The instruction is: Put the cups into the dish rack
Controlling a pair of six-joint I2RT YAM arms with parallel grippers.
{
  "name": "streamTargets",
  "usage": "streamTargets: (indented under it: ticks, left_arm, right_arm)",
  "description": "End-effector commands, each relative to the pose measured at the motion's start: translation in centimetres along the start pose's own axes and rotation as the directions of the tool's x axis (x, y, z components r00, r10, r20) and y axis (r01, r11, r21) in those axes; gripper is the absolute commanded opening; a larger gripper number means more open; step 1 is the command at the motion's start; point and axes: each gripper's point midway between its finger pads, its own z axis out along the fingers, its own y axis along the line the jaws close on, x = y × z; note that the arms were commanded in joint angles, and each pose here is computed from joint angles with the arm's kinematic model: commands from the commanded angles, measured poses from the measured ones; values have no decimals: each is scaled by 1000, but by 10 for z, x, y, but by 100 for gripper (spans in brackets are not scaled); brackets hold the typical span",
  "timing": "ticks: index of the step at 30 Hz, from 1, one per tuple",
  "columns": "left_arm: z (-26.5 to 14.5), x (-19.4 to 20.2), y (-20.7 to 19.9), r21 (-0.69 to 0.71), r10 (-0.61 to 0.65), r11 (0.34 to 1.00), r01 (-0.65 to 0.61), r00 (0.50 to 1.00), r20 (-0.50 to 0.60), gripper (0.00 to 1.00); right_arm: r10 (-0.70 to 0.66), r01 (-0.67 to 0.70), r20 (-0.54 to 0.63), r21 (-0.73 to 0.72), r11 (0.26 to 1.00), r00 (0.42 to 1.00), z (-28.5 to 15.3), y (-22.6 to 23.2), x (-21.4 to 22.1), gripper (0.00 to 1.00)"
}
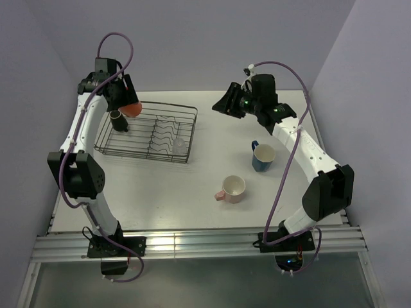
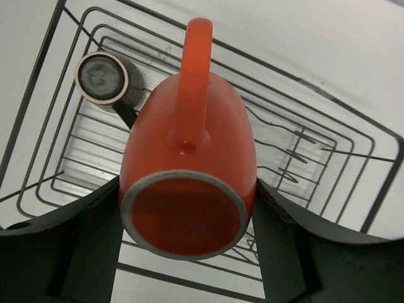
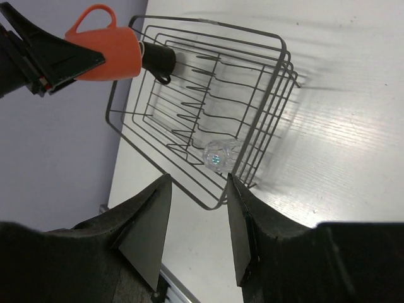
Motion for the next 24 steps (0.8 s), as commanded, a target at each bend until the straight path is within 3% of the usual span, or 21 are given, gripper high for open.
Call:
streamTargets:
  ticks: [1,11,24]
  left_arm:
    - [-22,-32,2,-21,60,998,-59,994,86,0]
    - [32,6,14,-74,98,992,-104,992,-79,0]
    - [67,31,18,-106,115,985,-135,978,-175,0]
  right_arm:
    - [-46,45,30,18,999,999,-12,-1,-5,48]
    - [-46,46,19,23,999,999,-9,-6,-1,48]
    - [-50,50,19,26,998,999,-11,-7,2,48]
